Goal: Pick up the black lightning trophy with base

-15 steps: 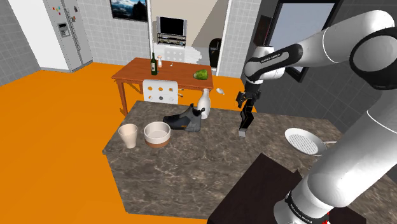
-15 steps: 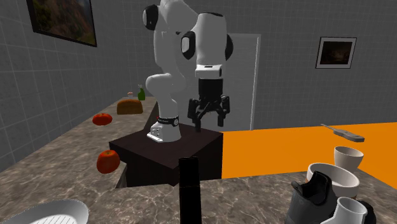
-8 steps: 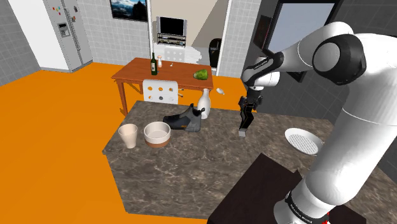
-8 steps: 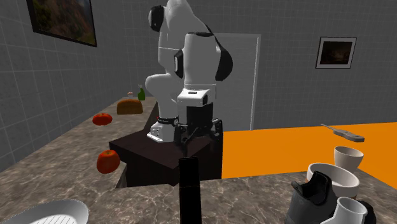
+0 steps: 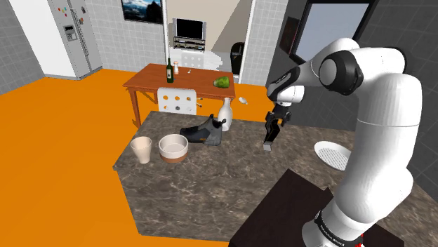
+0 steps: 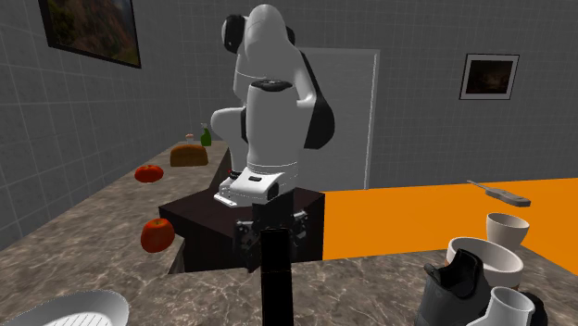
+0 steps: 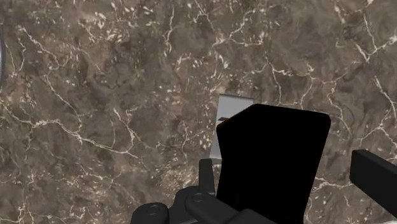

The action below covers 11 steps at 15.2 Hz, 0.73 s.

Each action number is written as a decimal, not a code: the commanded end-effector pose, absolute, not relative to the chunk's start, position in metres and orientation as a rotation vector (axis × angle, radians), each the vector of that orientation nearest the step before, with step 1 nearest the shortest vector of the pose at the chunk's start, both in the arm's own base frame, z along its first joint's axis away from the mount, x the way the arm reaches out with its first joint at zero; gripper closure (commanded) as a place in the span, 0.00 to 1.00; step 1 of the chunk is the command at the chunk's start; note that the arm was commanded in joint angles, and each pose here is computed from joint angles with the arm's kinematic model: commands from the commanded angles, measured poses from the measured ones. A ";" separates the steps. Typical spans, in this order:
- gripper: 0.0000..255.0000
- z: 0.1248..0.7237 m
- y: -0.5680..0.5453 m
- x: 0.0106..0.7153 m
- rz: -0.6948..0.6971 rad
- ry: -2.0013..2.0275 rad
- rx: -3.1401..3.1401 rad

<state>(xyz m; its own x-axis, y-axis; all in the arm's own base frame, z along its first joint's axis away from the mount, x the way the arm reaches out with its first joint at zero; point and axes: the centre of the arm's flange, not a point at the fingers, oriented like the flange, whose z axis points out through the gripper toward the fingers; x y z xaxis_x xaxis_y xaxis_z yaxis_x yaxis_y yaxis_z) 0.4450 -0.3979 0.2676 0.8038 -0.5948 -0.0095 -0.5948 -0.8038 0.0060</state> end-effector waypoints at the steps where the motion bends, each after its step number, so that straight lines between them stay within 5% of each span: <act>1: 0.00 0.256 -0.398 0.446 -0.017 -0.986 2.980; 6: 0.00 0.237 -0.398 0.446 -0.017 -0.986 2.980; 7: 1.00 0.237 -0.398 0.446 -0.017 -0.986 2.980; 11: 1.00 0.237 -0.398 0.446 -0.017 -0.986 2.980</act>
<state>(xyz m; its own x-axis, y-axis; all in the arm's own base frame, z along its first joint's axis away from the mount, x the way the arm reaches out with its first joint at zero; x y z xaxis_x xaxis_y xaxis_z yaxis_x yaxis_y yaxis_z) 0.4459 -0.3990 0.2391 0.8016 -0.5978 -0.0058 -0.5977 -0.8017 0.0058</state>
